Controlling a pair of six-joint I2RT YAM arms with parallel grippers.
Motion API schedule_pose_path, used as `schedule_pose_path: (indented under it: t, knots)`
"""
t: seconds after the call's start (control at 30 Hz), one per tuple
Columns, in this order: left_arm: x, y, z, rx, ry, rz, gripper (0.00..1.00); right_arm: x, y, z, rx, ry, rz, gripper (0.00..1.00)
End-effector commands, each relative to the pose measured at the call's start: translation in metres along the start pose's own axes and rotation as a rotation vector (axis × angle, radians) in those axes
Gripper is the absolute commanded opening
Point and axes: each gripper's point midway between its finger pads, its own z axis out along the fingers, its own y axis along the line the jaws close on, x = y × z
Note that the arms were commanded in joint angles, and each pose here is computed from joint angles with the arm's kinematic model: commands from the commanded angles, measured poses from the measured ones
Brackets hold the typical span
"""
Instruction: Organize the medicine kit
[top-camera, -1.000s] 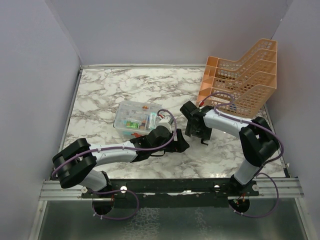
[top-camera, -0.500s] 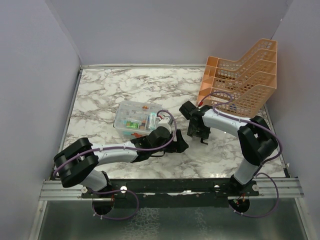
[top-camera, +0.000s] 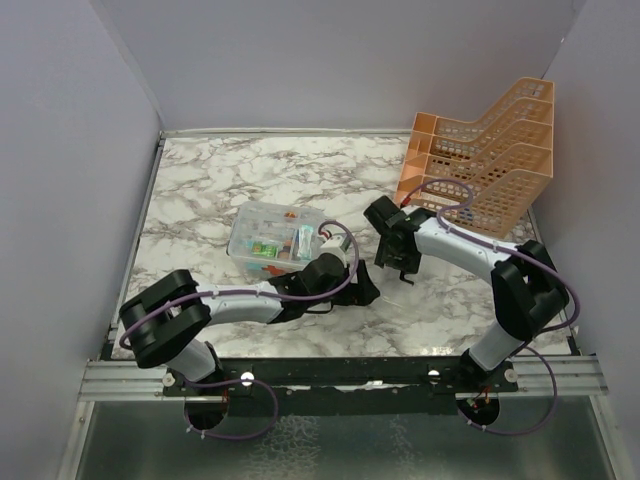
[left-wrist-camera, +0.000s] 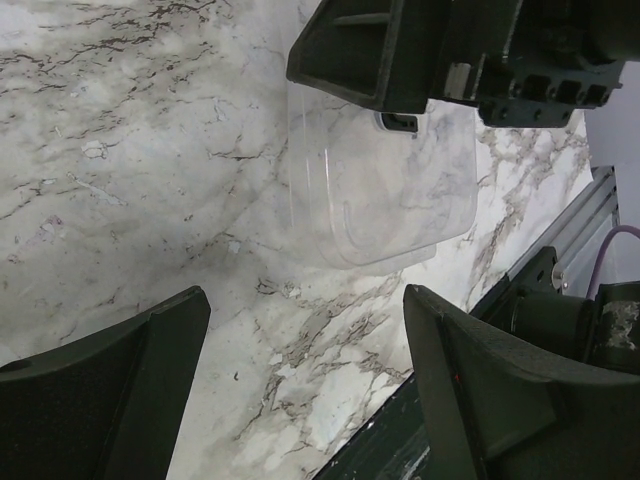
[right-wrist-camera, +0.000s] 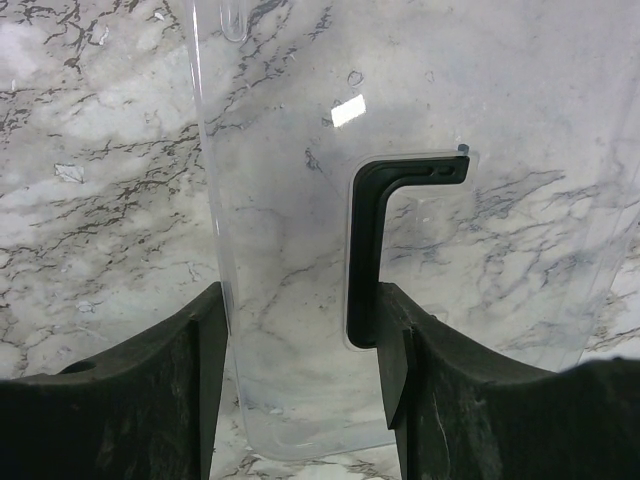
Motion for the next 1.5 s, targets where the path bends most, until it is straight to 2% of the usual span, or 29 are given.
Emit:
schedule_pose_path:
  t: [0.0,0.53,0.83,1.17,1.27,1.37,1.47]
  knots:
    - [-0.005,-0.019,0.007,0.062,-0.002,-0.010,0.82,-0.007,0.011,-0.009,-0.086,-0.019,0.042,0.41]
    - [-0.006,-0.019,0.031,0.032,-0.009,-0.092,0.76,-0.006,0.014,-0.019,-0.139,-0.011,0.082,0.40]
    - [-0.007,-0.032,0.041,0.075,0.007,-0.102,0.70,-0.005,0.017,-0.022,-0.165,-0.005,0.092,0.40]
    - [-0.009,-0.042,0.041,0.097,0.008,-0.176,0.63,-0.006,0.019,-0.028,-0.199,-0.001,0.106,0.40]
    - [-0.009,-0.043,0.041,0.103,0.011,-0.179,0.55,-0.006,0.019,-0.029,-0.204,0.000,0.110,0.40]
    - [-0.011,-0.038,0.041,0.084,-0.007,-0.177,0.43,-0.006,0.019,-0.031,-0.211,-0.001,0.112,0.41]
    - [-0.017,-0.034,0.035,0.072,-0.044,-0.168,0.33,-0.008,0.017,-0.034,-0.215,-0.008,0.118,0.45]
